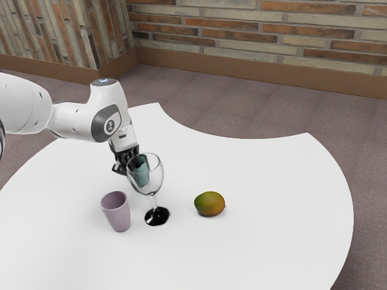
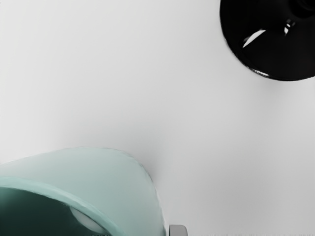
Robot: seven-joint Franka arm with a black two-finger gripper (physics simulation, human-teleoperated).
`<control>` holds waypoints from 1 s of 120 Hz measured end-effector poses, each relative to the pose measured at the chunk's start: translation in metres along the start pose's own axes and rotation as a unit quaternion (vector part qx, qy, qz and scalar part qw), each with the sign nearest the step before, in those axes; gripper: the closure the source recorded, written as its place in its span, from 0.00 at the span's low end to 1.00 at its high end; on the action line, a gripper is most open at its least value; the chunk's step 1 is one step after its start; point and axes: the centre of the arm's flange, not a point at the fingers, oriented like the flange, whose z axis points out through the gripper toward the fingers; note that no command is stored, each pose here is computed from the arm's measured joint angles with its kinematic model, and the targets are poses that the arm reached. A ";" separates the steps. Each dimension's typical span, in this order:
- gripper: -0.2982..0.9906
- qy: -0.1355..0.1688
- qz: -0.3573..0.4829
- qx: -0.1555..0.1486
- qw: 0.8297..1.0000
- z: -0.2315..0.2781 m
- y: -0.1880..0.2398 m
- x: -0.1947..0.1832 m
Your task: Place the left cup onto the right cup
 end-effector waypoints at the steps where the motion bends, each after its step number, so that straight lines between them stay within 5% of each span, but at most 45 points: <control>1: 0.82 0.000 0.000 0.000 1.000 0.000 0.000 0.000; 65: 0.84 0.008 -0.059 0.043 0.997 -0.092 0.047 -0.039; 120: 0.84 -0.003 -0.124 0.026 0.992 -0.119 0.113 -0.035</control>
